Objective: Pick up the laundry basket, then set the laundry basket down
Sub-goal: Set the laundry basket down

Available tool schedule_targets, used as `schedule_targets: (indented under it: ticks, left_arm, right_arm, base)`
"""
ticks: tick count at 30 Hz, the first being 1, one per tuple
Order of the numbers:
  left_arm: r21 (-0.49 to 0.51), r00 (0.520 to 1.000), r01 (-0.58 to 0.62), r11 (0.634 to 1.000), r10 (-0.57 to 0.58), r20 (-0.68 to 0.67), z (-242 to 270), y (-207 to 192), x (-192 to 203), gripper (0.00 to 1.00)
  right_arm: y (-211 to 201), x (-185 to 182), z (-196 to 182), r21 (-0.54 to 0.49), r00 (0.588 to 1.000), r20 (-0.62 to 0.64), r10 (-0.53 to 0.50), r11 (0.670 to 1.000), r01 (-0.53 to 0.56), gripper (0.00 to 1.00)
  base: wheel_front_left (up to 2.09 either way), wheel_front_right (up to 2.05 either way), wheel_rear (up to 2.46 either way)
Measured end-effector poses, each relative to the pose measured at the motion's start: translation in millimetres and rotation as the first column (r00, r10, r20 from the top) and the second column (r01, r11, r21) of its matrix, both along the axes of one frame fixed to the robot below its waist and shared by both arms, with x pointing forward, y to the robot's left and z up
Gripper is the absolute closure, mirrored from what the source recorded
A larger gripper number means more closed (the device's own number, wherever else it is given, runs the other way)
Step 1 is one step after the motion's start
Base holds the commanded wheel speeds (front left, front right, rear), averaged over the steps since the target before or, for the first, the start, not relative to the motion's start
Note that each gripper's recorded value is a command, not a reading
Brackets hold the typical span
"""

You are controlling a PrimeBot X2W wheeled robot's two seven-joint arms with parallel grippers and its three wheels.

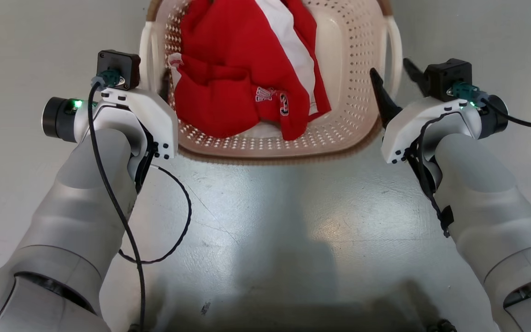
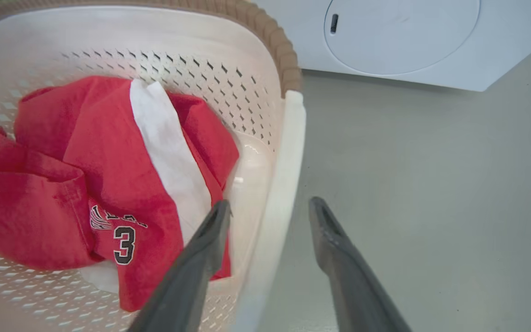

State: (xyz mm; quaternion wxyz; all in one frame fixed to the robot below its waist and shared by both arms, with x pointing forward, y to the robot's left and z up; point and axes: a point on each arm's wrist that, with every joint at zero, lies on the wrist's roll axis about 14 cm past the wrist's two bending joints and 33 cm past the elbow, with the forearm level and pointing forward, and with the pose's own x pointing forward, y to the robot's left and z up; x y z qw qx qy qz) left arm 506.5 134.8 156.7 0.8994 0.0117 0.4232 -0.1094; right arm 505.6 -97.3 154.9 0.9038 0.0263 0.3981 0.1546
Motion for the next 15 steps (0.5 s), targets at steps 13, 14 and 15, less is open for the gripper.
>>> schedule_targets:
  ticks: [13, 14, 15]
  left_arm:
    - [-0.017, 1.000, -0.020, 1.000, 0.021, 0.012, 9.6, -5.0, 2.9, 0.00]
    - [-0.018, 1.000, -0.024, 1.000, 0.024, 0.018, 12.6, -4.7, 4.4, 0.00]
    - [-0.021, 0.999, -0.031, 0.999, 0.031, 0.023, 15.7, -4.3, 5.9, 0.00]
  right_arm:
    - [-8.4, -12.7, 2.1, -0.014, 1.000, -0.006, -0.022, 1.000, 0.022, 0.00]
    - [-9.3, -12.4, 4.6, -0.014, 1.000, -0.001, -0.028, 1.000, 0.028, 0.00]
    - [-10.2, -10.9, 7.9, -0.013, 0.999, 0.008, -0.033, 0.999, 0.033, 0.00]
  base:
    - [0.00, 0.00, 0.00]
    - [0.00, 0.00, 0.00]
    - [0.00, 0.00, 0.00]
